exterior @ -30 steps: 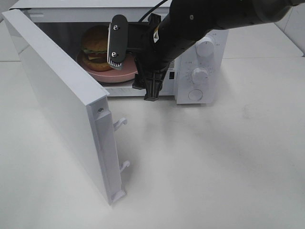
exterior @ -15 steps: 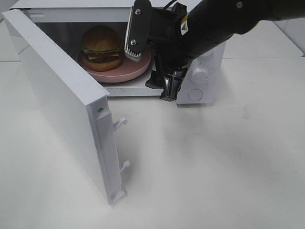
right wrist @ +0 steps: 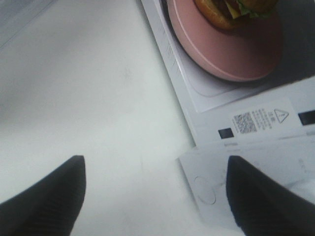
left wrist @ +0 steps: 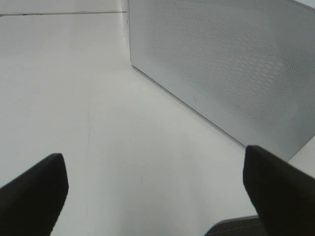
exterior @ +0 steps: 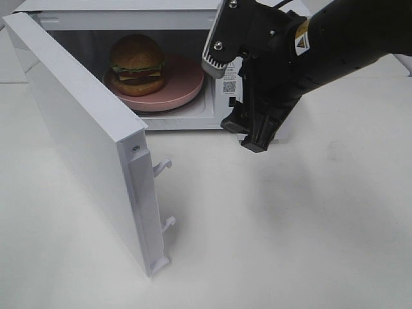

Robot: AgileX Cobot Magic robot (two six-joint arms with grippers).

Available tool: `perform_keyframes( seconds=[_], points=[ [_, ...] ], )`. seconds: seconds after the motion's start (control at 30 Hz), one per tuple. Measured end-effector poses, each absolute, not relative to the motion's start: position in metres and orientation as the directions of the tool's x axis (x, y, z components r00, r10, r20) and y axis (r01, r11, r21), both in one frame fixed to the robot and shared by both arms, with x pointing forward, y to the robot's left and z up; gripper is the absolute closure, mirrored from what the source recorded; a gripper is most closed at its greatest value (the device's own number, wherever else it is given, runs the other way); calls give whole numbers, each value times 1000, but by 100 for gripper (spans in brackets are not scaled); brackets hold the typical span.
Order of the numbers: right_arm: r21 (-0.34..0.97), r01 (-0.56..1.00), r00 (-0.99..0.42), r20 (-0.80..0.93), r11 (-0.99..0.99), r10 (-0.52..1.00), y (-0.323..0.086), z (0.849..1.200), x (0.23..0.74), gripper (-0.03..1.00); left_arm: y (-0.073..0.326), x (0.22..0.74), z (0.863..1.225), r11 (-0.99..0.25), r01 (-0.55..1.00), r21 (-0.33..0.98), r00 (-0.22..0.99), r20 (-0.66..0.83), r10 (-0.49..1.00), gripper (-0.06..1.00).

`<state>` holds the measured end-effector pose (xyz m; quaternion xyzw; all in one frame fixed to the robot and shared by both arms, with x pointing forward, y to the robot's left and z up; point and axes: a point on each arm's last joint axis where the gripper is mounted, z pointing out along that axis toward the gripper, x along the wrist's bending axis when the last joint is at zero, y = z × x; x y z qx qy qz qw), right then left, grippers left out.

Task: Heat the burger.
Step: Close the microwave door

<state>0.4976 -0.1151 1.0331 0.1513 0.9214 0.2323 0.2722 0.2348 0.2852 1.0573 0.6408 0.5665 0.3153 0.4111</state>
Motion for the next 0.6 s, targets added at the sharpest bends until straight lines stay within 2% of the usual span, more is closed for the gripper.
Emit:
perform_keyframes(
  seconds=[0.23, 0.37, 0.6],
  points=[
    [544, 310, -774, -332, 780, 539, -132, 1042, 476, 20, 285, 235, 1057, -20, 467, 884, 159, -62, 985, 6],
    [570, 481, -693, -219, 667, 687, -146, 1057, 459, 20, 285, 235, 1057, -20, 467, 884, 159, -62, 985, 6],
    [527, 621, -610, -140, 581, 780, -162, 1068, 440, 20, 285, 235, 1057, -20, 467, 884, 159, -62, 985, 6]
  ],
)
